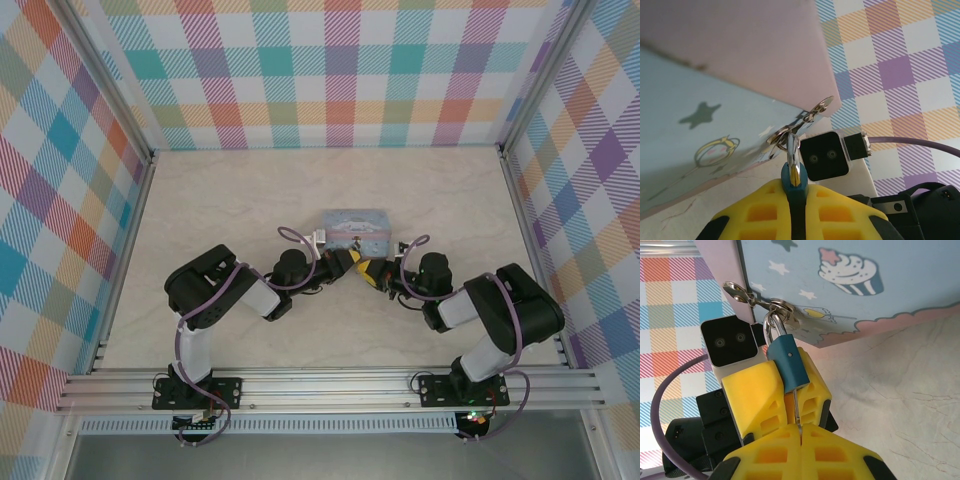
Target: Unlock the padlock with the key
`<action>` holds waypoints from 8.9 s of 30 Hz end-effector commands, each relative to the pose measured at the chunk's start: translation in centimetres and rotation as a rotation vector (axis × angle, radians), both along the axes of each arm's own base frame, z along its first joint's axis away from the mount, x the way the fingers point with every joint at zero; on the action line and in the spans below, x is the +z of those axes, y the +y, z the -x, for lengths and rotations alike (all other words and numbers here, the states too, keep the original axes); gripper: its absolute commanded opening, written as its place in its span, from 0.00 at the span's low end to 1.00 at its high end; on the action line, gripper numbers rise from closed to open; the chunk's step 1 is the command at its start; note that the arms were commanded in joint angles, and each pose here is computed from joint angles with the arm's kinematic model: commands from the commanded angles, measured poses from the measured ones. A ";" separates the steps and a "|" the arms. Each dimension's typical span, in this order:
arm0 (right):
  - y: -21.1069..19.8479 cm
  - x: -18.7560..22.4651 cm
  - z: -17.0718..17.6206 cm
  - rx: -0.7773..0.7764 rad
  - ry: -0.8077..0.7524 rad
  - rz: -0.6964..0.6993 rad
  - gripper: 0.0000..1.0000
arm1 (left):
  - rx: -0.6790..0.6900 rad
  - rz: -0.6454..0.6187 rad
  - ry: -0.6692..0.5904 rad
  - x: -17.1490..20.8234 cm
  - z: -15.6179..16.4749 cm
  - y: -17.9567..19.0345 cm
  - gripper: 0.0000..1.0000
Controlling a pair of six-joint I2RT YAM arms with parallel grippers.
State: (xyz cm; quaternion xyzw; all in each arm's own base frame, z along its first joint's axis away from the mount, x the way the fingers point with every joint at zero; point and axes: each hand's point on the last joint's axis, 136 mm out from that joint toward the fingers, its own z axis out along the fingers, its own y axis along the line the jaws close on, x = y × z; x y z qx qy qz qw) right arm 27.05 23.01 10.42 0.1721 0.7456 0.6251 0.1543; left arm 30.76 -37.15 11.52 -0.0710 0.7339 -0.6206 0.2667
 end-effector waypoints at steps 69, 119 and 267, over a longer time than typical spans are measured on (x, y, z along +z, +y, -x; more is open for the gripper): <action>-1.3 5.0 -2.5 -0.073 -0.126 -0.057 0.04 | 0.365 0.002 -0.037 1.5 -0.8 4.4 0.00; -0.1 3.4 -2.7 -0.063 -0.128 -0.052 0.04 | 0.494 0.076 0.017 3.2 -1.4 7.6 0.00; 7.0 3.8 -4.6 -0.142 -0.067 -0.066 0.03 | 0.337 0.109 0.098 2.0 -0.2 4.0 0.00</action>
